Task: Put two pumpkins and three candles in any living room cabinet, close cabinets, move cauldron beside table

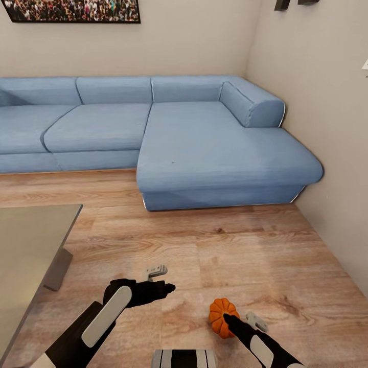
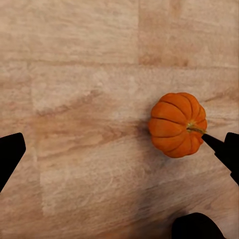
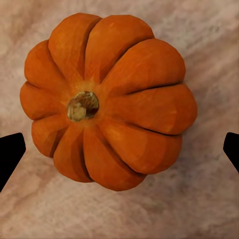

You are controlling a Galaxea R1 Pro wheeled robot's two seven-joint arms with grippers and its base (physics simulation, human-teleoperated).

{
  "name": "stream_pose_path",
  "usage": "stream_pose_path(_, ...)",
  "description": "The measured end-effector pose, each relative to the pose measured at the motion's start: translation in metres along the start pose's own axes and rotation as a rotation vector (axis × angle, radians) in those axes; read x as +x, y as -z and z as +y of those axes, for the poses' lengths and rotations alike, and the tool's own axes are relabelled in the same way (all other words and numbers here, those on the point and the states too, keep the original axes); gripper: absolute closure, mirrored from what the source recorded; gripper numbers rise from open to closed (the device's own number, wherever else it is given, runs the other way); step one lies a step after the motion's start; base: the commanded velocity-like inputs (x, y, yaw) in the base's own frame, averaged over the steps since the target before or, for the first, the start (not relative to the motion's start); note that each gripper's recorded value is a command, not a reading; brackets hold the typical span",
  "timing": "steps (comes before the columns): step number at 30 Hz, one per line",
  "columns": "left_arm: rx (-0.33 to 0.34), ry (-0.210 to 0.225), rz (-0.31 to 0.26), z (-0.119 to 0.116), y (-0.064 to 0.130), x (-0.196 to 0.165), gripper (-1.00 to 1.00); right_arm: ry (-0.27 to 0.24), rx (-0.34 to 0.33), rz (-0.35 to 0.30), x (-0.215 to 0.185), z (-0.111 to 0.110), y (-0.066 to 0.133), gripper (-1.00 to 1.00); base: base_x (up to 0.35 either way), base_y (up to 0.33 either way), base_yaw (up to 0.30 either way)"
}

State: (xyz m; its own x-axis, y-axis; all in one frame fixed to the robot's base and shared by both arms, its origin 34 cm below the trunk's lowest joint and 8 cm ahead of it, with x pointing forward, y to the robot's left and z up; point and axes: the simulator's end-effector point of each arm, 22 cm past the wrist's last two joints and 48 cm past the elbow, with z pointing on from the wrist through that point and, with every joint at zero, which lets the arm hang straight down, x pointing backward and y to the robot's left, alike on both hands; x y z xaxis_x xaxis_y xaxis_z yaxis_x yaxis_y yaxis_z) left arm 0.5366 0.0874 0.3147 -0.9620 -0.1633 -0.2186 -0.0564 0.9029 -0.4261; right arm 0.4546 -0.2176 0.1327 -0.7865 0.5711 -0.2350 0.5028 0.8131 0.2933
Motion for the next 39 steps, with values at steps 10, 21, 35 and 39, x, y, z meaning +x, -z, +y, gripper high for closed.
stream_pose_path(10, -0.005, 0.010, 0.023, 0.006, -0.009, 0.008, -1.00, 0.000, 0.034, 0.004, -0.004, -0.024, -0.004, -1.00, 0.000, 0.000, 0.000)
stream_pose_path(21, -0.006, 0.010, 0.023, 0.006, -0.009, 0.007, -1.00, -0.029, 0.047, -0.010, -0.029, -0.049, 0.000, -1.00, 0.000, 0.000, 0.000)
stream_pose_path(35, -0.010, 0.021, 0.044, 0.012, -0.018, 0.014, -1.00, -0.041, 0.048, 0.015, -0.025, -0.053, -0.005, -1.00, 0.000, 0.000, 0.000)
stream_pose_path(39, -0.010, 0.021, 0.044, 0.012, -0.018, 0.015, -1.00, -0.039, 0.032, 0.002, -0.032, -0.046, -0.005, -1.00, 0.000, 0.000, 0.000)
